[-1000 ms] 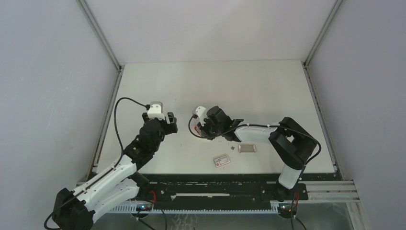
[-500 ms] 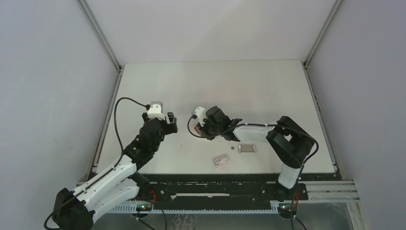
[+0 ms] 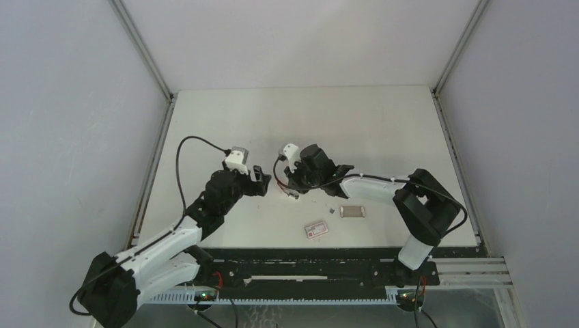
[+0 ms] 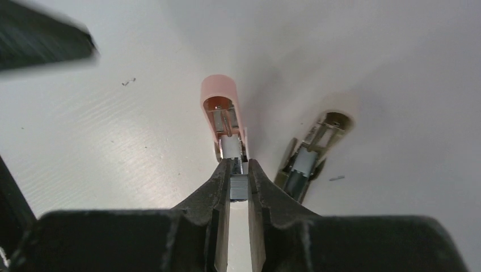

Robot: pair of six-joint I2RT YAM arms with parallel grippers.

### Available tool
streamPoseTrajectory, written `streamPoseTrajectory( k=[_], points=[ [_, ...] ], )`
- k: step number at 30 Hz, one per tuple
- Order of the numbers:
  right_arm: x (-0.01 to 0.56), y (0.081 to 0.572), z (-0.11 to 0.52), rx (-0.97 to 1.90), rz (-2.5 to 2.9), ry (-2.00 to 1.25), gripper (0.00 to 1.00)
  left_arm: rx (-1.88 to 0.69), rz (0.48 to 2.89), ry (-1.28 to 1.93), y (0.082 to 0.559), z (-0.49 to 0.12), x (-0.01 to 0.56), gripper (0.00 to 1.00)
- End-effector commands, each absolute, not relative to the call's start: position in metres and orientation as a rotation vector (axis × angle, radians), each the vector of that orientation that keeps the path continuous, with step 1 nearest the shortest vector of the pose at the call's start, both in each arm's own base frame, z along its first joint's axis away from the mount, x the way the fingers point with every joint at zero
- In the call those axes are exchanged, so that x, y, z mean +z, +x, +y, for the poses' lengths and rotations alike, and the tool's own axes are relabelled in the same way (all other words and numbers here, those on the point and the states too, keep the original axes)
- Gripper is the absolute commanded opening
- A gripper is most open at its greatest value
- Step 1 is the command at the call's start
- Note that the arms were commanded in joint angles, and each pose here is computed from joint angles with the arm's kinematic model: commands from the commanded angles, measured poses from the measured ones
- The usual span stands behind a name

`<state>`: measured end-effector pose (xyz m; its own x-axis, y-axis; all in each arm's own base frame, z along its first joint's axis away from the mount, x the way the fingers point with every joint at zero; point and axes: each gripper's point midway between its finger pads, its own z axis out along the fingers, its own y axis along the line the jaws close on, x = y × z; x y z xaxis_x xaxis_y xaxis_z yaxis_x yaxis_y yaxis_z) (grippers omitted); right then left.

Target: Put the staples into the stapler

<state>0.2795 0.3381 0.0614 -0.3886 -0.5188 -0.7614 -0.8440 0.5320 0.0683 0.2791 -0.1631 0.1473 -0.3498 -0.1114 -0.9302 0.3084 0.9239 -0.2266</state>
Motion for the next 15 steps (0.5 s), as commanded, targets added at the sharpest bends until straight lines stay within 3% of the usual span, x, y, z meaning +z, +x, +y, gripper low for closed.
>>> streamPoseTrajectory(
  k=[1, 15],
  points=[
    [0.113, 0.289, 0.339, 0.687, 1.982, -0.983, 0.12, -0.706, 1.864, 0.273, 0.273, -0.213, 0.15, 0.81],
    [0.134, 0.274, 0.314, 0.751, 1.958, -0.88, 0.12, -0.852, 2.006, 0.271, 0.292, -0.243, 0.111, 0.78]
  ],
)
